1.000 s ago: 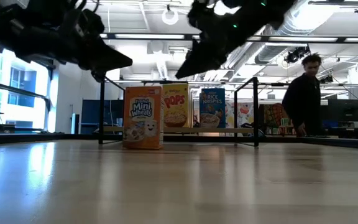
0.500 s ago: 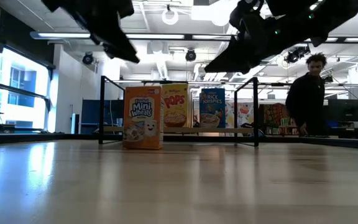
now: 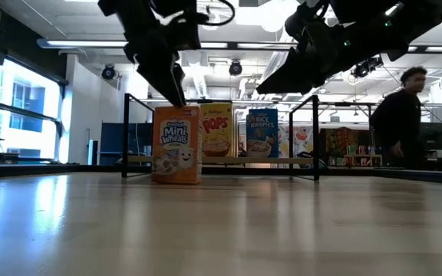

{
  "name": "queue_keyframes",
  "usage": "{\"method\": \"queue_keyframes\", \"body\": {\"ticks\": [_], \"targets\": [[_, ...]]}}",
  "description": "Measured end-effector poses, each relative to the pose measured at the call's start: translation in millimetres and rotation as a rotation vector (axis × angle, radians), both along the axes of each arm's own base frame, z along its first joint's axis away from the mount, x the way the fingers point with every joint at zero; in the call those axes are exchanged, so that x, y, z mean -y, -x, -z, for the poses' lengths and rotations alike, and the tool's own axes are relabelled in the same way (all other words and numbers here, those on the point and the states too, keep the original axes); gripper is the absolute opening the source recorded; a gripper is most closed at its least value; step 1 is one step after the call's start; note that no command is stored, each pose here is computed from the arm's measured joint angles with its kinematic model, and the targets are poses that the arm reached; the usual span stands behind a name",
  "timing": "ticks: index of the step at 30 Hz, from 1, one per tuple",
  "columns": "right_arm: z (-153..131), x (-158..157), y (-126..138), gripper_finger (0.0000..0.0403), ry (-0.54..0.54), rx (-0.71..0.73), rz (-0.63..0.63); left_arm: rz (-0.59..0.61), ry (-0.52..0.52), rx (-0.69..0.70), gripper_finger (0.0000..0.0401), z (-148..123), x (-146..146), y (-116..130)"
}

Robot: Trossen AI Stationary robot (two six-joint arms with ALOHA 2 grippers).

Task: Stack cereal on shelf
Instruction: Put the orange cereal box on the shelf aligned with the other orange cereal boxes

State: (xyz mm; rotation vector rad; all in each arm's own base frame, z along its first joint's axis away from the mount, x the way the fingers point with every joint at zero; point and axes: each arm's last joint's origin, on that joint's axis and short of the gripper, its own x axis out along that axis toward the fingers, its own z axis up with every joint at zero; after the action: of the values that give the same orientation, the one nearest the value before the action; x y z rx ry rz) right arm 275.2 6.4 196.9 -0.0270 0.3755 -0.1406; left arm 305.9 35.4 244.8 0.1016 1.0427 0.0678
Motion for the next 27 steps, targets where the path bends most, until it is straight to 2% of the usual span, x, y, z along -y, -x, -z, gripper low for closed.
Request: {"method": "queue_keyframes", "body": {"ticks": [5,10,21,27], "targets": [[0.2,-0.1,0.1,0.0019,0.007,-0.004,-0.005,0.025,-0.040,-0.044,0.0294,9.2,-1.2,-4.0],[0.2,-0.1,0.1,0.0019,0.010,-0.005,-0.009,0.029,-0.025,-0.053,0.0289,9.8,-0.7,-3.1],[0.3,-0.2,0.1,0.0019,0.012,-0.005,-0.011,0.037,-0.020,-0.088,0.0193,18.1,-1.4,-3.7],[0.3,-0.2,0.1,0.0019,0.012,-0.006,-0.011,0.085,-0.041,-0.097,0.0161,15.1,-2.7,-3.0]]}}
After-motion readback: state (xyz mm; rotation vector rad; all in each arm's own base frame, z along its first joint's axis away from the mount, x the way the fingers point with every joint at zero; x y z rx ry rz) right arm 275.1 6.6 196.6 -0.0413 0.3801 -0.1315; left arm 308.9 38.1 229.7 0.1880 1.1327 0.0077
